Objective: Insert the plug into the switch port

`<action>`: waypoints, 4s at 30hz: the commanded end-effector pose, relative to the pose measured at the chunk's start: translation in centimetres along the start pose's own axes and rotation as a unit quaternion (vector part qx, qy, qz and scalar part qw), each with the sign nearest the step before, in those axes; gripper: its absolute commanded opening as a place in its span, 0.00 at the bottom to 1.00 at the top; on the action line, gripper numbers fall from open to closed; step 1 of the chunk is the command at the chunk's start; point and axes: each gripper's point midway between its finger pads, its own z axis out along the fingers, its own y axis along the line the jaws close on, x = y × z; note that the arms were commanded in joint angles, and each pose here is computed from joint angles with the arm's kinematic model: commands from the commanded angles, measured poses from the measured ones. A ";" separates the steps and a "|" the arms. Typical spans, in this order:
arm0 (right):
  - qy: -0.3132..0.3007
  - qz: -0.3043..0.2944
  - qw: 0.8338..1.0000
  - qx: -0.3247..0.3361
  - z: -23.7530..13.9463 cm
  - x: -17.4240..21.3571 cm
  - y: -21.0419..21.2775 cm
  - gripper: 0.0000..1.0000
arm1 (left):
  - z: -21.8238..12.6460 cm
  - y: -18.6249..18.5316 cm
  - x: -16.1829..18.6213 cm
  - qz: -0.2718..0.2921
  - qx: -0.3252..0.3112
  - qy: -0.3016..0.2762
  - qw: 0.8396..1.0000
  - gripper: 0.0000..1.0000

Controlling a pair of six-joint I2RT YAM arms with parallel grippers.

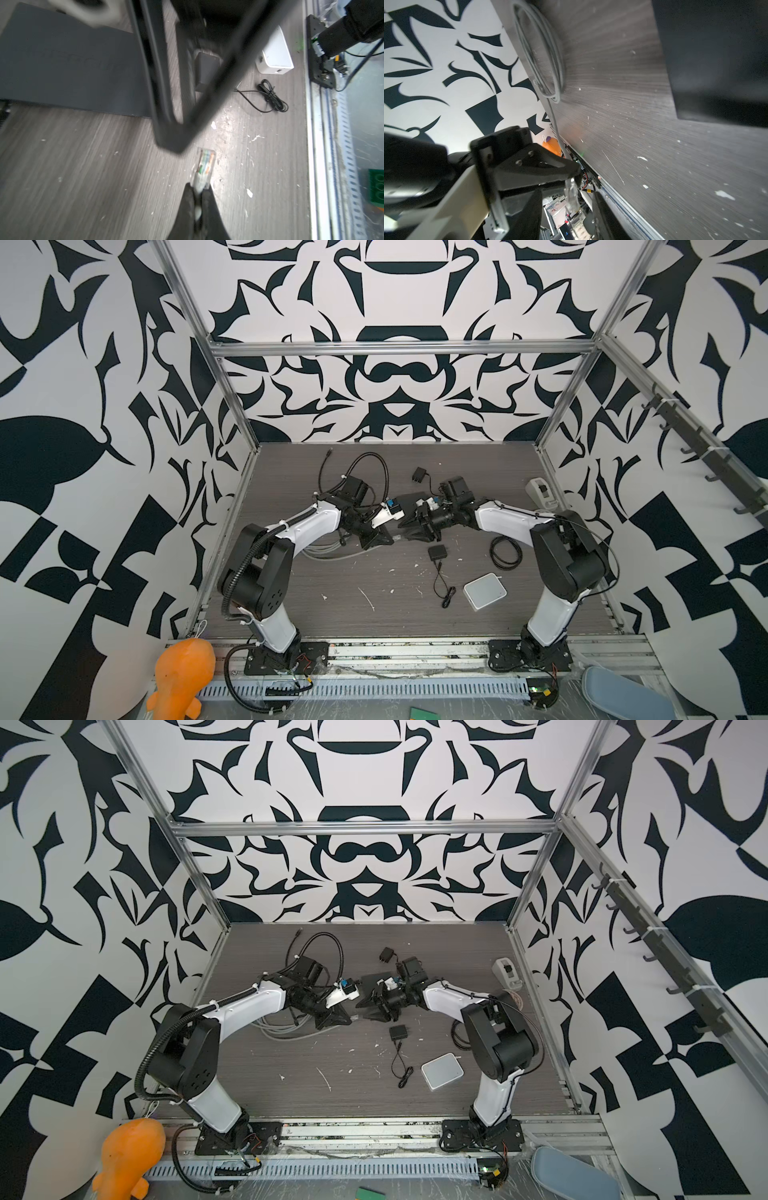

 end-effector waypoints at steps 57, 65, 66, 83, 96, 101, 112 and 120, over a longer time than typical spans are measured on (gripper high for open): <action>0.032 -0.163 0.984 -0.063 1.7 3.8 3.0 0.00 | -1.4 -1.0 -1.8 -0.053 0.094 -0.051 0.993 0.00; 0.021 -0.128 0.990 -0.064 2.1 3.1 2.3 0.00 | -1.4 -0.2 -1.1 -0.055 0.061 -0.040 0.996 0.09; 0.022 -0.126 0.989 -0.069 2.2 3.1 2.4 0.00 | -1.3 -0.4 -0.9 -0.053 0.066 -0.039 0.996 0.03; 0.026 -0.198 0.978 -0.064 1.8 3.4 2.4 0.32 | -0.9 -0.5 -1.2 -0.060 0.096 -0.039 0.993 0.00; 0.040 -0.188 0.980 -0.058 3.0 2.9 1.6 0.14 | -1.1 -0.7 -1.8 -0.057 0.103 -0.047 0.992 0.00; 0.041 -0.183 0.981 -0.057 3.1 3.0 1.4 0.05 | -1.3 -0.5 -1.7 -0.057 0.095 -0.043 0.993 0.00; 0.025 -0.119 0.992 -0.039 2.8 2.9 0.1 0.00 | -1.6 0.4 -0.5 -0.064 0.043 -0.020 0.997 0.20; 0.030 -0.090 0.994 -0.056 2.9 2.6 0.4 0.00 | -2.1 0.1 -0.1 -0.056 0.022 -0.021 0.998 0.19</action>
